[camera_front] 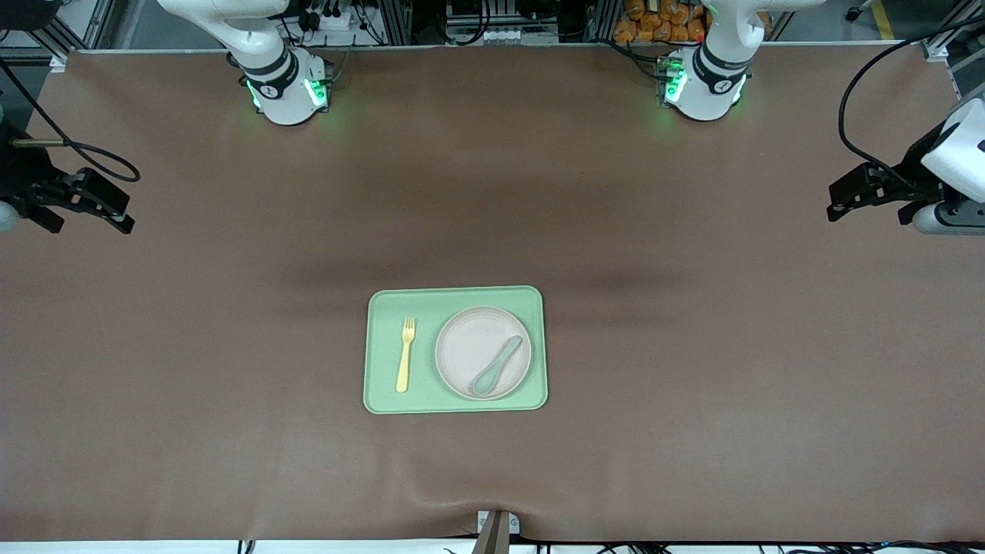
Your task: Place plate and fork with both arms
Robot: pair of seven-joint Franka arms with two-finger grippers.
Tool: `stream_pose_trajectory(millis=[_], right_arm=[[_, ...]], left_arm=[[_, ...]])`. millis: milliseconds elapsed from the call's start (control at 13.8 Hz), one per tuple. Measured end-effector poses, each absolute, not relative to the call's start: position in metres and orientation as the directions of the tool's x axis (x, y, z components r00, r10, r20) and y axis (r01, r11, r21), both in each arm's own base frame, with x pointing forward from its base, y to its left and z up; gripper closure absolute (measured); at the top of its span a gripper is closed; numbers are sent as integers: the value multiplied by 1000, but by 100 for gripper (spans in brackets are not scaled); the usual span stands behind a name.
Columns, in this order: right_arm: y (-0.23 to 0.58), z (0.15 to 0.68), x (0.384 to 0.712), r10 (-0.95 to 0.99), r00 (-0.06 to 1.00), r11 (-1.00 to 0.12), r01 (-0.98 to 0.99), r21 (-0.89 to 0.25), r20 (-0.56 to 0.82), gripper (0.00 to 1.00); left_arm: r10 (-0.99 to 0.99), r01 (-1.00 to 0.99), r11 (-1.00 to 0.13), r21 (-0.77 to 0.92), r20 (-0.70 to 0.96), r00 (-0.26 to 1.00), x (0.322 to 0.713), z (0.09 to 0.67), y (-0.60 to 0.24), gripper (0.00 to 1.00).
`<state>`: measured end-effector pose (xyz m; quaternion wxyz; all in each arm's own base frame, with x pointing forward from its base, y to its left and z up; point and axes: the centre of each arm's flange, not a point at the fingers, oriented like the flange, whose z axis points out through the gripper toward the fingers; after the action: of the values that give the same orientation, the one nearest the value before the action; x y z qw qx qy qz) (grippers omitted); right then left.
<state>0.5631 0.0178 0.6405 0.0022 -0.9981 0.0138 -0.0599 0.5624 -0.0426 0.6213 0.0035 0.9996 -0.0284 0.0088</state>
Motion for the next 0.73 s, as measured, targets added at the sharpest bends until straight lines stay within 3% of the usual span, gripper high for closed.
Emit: stream_pose_trajectory(millis=[725], right_arm=[[18,639,562,-26,994,-1000,-26,-5,104,0]], left_arm=[[-58,-58,-998,7,28,998,563,622,-43,0]])
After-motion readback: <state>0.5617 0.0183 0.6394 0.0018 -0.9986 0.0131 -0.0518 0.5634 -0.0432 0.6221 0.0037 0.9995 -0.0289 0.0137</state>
